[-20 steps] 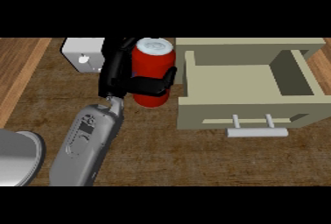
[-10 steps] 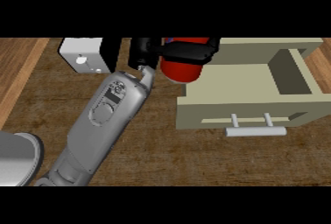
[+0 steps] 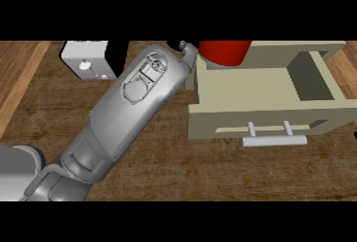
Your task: Pick up the can, place it into the drawer and close the drawer
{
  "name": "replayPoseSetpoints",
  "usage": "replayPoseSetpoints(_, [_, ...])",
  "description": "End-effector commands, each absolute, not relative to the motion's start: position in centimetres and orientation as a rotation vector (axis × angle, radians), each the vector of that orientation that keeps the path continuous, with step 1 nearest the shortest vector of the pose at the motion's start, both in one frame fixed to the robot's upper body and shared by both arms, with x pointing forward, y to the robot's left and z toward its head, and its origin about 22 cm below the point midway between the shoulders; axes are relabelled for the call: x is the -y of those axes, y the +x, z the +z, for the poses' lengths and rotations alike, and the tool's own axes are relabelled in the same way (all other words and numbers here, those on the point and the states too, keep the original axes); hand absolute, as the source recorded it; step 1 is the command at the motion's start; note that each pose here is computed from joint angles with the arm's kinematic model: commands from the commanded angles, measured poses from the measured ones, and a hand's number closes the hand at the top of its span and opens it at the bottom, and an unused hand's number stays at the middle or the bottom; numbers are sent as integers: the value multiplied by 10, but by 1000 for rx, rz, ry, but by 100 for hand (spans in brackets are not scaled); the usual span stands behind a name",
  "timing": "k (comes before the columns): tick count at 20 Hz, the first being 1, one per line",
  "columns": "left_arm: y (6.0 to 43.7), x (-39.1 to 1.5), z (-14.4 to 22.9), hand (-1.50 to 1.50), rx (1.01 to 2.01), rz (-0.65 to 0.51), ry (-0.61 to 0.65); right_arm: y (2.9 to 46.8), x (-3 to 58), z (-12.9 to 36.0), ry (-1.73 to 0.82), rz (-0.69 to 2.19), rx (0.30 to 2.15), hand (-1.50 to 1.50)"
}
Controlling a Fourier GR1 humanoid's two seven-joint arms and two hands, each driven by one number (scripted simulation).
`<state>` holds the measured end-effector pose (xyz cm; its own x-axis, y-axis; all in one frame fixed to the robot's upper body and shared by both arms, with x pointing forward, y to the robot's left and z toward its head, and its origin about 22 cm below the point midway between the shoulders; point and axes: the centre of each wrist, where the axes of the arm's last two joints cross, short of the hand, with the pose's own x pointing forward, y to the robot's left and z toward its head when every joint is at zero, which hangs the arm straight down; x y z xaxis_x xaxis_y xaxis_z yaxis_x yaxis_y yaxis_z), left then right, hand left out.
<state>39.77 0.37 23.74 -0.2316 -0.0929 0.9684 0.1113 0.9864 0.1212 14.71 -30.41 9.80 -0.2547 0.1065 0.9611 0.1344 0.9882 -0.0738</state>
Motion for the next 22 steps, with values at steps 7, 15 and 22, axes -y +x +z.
replayPoseSetpoints(7, [419, 15, 239, 150, 1786, -222, 48, 164, 295, 108, -161, -4, 1857, -150])
replayPoseSetpoints(15, [422, 22, 235, 150, 1743, -243, 76, 157, 291, 103, -172, -1, 1839, -150])
replayPoseSetpoints(22, [423, 25, 223, 150, 1770, -267, 143, 178, 299, 107, -155, -20, 1865, -150])
